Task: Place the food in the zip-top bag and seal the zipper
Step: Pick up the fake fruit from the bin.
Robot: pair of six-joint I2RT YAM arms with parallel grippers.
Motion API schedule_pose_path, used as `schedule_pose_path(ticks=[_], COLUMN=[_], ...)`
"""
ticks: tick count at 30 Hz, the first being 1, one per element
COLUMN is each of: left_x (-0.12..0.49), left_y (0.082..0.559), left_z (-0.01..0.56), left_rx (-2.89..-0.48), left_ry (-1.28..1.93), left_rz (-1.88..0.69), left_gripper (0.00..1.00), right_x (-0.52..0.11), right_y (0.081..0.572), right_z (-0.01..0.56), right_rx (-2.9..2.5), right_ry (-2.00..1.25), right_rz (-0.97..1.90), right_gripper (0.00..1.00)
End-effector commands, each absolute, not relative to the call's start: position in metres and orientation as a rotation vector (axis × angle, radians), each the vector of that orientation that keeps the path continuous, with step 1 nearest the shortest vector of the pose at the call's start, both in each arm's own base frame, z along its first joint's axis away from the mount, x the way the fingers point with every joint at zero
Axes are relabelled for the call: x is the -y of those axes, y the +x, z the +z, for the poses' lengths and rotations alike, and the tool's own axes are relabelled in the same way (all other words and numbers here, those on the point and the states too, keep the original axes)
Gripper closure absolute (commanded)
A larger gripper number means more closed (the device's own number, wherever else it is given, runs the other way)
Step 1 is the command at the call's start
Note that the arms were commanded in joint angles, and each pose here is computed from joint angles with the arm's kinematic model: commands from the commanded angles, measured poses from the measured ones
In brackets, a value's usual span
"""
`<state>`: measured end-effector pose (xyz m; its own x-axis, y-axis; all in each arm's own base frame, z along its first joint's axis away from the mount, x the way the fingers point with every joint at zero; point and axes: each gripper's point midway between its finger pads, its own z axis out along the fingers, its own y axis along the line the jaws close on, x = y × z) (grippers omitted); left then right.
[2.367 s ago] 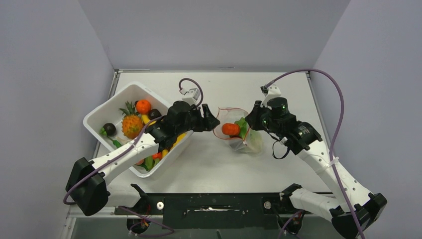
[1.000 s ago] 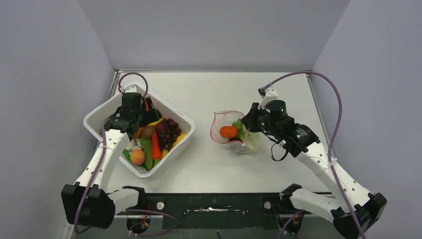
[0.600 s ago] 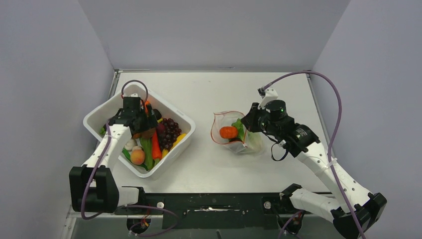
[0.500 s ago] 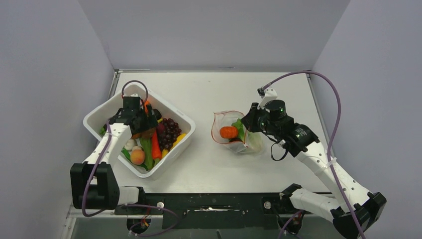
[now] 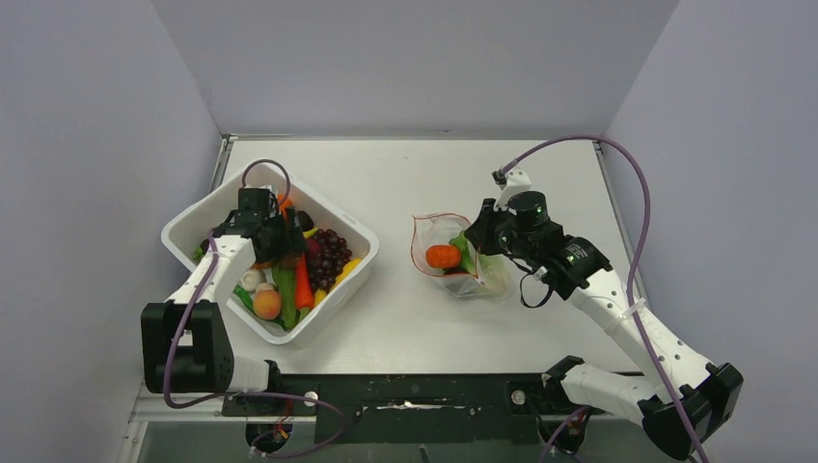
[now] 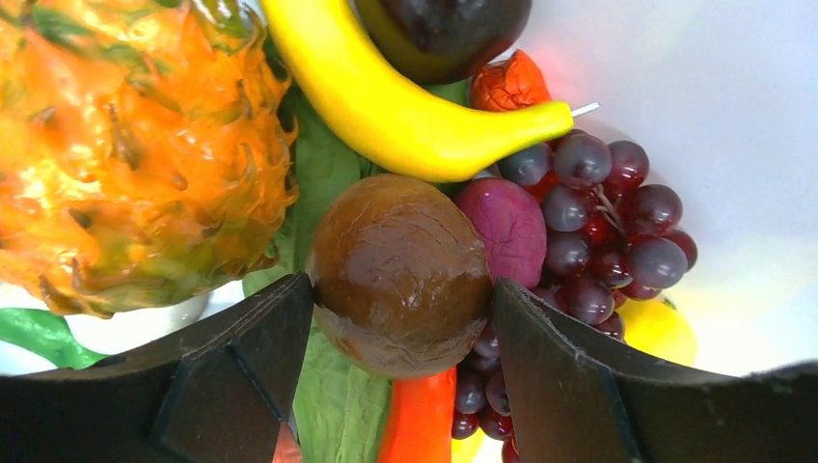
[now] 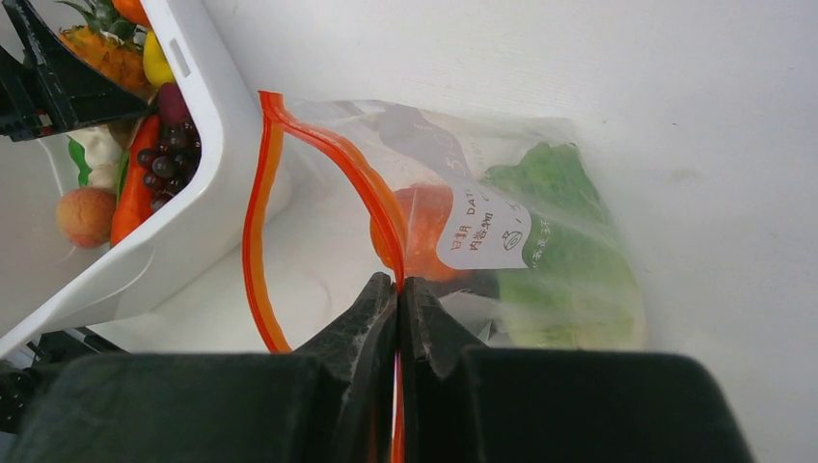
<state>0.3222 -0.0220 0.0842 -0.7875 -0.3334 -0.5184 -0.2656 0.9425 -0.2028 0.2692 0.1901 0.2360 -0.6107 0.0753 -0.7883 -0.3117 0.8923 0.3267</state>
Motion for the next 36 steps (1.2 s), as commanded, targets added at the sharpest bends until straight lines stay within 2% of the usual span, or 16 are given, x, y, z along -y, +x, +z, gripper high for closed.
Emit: schedule_pose_path(ticks=[1,7,13,18,26,36], left_x=[0.047,0.041,0.038,0.041,0.041,0.033], left_y=[0.337,0.335,0.332,0.335,0.336,0.332], left_z=[0.101,0.098,0.092,0.092,0.095,0.113], left_rx=[-2.446,-2.454,-2.507,-2.505,-2.505,-2.474], left_ry=[-0.317,-0.312,-0.299,-0.298,-0.299,-0.311], left_rz=[-0.341,-0.292,-0.254,-0.265,-0.265,-0.209], left_gripper=[0.34,0.38,0.29,0.26,0.44,0.59], right_x=[-0.19,-0.192,-0.194,-0.195,-0.193,-0.196], right_y=[0.273,0.272,0.274,0.276,0.275,0.276], right_z=[0.258,0.259,0.264,0.265,0.265,0.262], right_rx=[-2.08,-2.078,-2.069,-2.069,-2.066,-2.073], right_ry=[-0.144,-0.139,-0.148,-0.153,-0.147,-0.15], right_rz=[0.572,0.584,0.588,0.584,0.581,0.587], right_gripper=[1.0,1.0,1.0,1.0,1.0,1.0])
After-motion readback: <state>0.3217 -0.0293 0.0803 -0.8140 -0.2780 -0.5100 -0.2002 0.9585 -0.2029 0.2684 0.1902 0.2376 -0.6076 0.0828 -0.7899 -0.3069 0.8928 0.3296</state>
